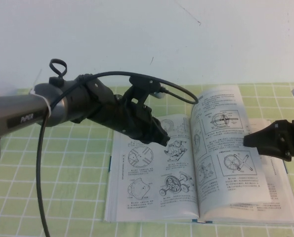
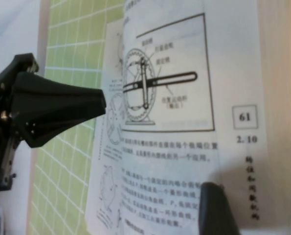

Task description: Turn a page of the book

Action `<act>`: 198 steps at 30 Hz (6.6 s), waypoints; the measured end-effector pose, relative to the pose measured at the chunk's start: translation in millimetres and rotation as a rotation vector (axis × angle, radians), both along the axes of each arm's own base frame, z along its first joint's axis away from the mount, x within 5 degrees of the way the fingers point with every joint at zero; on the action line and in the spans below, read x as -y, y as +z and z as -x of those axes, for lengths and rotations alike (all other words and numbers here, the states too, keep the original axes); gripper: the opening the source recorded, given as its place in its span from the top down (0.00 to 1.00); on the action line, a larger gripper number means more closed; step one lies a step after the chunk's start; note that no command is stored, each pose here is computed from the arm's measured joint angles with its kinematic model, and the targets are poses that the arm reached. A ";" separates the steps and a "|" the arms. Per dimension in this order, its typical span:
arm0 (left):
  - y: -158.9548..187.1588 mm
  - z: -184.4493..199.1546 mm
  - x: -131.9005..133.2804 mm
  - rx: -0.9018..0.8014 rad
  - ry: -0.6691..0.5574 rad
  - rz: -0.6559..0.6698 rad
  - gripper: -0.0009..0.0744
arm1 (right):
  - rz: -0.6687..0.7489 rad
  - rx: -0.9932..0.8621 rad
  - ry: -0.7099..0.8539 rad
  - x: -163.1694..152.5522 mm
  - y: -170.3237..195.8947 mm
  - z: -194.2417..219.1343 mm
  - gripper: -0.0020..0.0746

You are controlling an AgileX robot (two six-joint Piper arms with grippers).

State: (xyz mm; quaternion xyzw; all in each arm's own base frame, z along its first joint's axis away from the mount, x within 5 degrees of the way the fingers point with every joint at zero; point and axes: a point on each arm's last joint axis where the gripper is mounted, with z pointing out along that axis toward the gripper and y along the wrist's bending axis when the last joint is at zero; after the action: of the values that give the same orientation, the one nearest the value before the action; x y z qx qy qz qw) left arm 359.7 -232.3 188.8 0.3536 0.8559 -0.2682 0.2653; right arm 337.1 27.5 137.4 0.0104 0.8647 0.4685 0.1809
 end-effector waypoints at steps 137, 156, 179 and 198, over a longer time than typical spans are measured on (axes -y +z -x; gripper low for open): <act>11.7 116.6 137.1 0.443 -0.128 -0.799 0.99 | 0.104 -0.001 -0.007 -2.1 -49.8 -8.9 0.97; 2.3 48.1 77.7 -0.030 0.055 -0.523 0.99 | 0.168 0.190 0.049 -3.4 14.7 -3.0 0.98; 106.2 95.3 0.4 0.359 0.163 -0.003 0.99 | 0.535 0.994 -0.272 4.5 194.0 131.3 0.98; 103.6 307.1 -193.5 0.780 0.410 0.521 0.99 | 0.618 1.141 -0.352 2.6 169.7 200.8 0.98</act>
State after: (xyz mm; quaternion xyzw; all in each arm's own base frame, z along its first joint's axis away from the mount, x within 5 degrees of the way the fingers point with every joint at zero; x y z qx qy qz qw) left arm 52.6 -38.7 292.4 0.1744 0.6497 -0.2630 0.6916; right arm 136.4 24.9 307.1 -0.1505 0.7133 0.0948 0.6779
